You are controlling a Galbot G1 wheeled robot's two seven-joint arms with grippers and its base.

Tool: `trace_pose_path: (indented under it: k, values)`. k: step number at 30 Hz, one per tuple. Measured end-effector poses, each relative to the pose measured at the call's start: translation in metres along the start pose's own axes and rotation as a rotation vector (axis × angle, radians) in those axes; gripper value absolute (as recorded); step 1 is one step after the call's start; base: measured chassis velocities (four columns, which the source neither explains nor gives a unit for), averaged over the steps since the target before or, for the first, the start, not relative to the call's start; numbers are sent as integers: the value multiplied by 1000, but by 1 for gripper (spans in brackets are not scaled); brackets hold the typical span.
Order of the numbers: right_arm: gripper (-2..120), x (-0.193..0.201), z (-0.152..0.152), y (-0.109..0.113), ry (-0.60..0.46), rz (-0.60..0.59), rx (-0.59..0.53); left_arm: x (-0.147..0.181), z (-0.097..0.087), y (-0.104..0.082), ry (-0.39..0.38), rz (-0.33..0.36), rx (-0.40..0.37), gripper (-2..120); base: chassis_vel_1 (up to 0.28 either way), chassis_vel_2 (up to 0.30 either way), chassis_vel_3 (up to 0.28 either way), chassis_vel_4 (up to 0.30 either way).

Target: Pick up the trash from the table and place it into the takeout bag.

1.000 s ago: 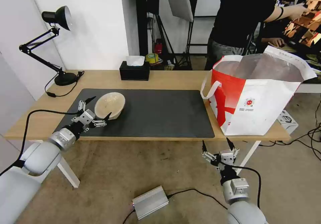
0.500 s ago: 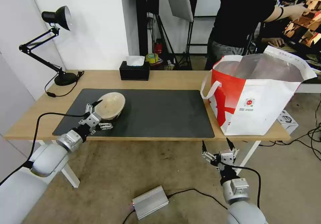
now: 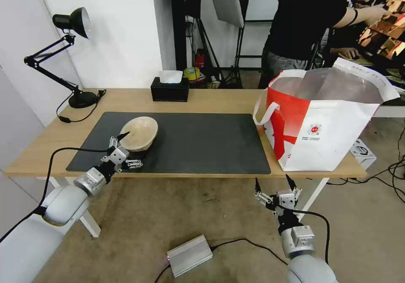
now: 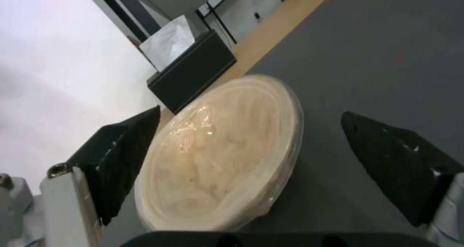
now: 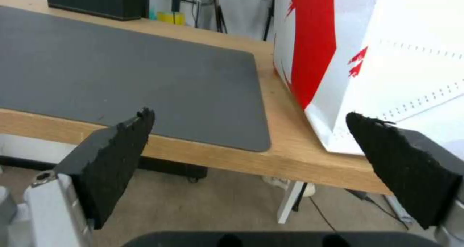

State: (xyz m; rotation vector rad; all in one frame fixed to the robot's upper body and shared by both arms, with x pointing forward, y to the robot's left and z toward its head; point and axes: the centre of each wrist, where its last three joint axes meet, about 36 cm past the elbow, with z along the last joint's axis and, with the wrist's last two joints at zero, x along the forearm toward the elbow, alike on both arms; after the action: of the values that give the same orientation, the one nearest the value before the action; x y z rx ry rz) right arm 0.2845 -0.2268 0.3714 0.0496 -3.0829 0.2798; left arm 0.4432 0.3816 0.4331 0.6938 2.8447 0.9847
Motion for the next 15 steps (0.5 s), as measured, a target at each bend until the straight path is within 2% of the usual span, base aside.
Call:
trace_pose_path:
  k: [15]
  values:
    - [100,-1,0,-1,-1,2,0,-1,12,3,30,3,-3,100,0,0,0,0]
